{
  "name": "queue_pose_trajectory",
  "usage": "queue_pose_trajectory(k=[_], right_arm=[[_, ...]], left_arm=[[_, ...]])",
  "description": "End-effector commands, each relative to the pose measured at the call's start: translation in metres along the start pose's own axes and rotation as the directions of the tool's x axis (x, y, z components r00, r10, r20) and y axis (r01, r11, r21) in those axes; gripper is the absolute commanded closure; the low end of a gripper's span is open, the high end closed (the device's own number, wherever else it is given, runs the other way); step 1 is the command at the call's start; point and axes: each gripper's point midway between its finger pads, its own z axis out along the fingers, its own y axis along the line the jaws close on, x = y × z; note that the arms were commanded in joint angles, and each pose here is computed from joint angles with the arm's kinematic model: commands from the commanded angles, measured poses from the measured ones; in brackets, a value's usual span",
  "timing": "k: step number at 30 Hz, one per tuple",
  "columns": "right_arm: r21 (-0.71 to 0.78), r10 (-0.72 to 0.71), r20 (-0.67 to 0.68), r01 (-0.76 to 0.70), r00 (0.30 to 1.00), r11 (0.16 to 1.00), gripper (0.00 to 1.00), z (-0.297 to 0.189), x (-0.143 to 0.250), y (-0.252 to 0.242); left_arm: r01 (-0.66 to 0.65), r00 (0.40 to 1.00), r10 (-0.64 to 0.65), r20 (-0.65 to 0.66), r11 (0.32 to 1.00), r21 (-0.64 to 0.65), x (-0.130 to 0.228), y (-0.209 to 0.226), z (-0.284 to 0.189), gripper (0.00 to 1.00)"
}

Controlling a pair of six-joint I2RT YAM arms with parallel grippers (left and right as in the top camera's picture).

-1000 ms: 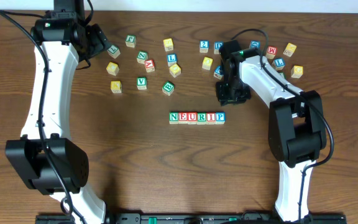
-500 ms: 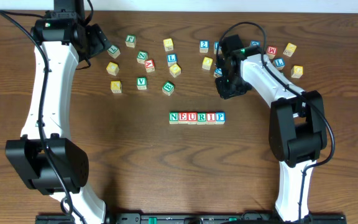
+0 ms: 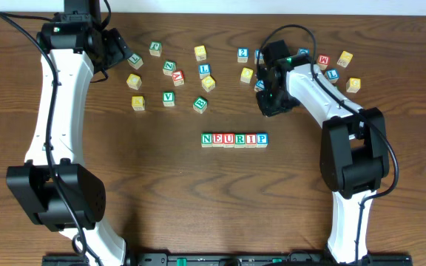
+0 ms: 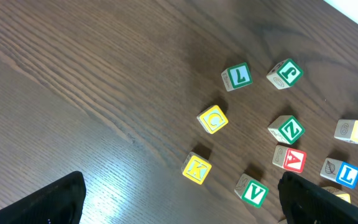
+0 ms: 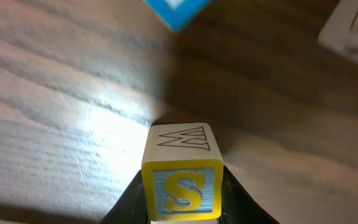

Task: Spell out NEURIPS
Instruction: 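Lower the S block just right of the P block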

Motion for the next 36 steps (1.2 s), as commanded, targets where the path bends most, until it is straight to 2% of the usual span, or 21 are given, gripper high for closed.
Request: queue_pose_trajectory(k=[1,10,27,30,36], right_arm=[[0.013,0.055,-0.016,-0.054,0.998,0.998,0.82,-0.015,0.005,-0.006],[-0.026,0.064,-0.193,-0.07,0.979,0.997,0.81,-0.021,0.049,0.004],[-0.042,0.112,-0.305,-0.132,0.946,0.99,0.8,-0.028,0.075,0.011],[-0.039,0.115,-0.319,-0.135,0.941,0.99,0.78,-0.029,0.079,0.011],[-0.036,0.119,-0.332,-0.139,0.936,0.99,0.66,-0.03,0.082,0.011]], left_arm=[[-0.007,1.0,0.007,-0.006,1.0,-0.018,0.001,0.003,0.004,0.03],[-0.007,1.0,0.007,-0.006,1.0,-0.018,0.001,0.003,0.004,0.02],[-0.007,1.0,0.007,-0.006,1.0,-0.018,0.001,0.003,0.004,0.02],[-0.007,1.0,0.007,-0.006,1.0,-0.018,0.001,0.003,0.004,0.02],[-0.007,1.0,0.007,-0.006,1.0,-0.018,0.001,0.003,0.004,0.03]])
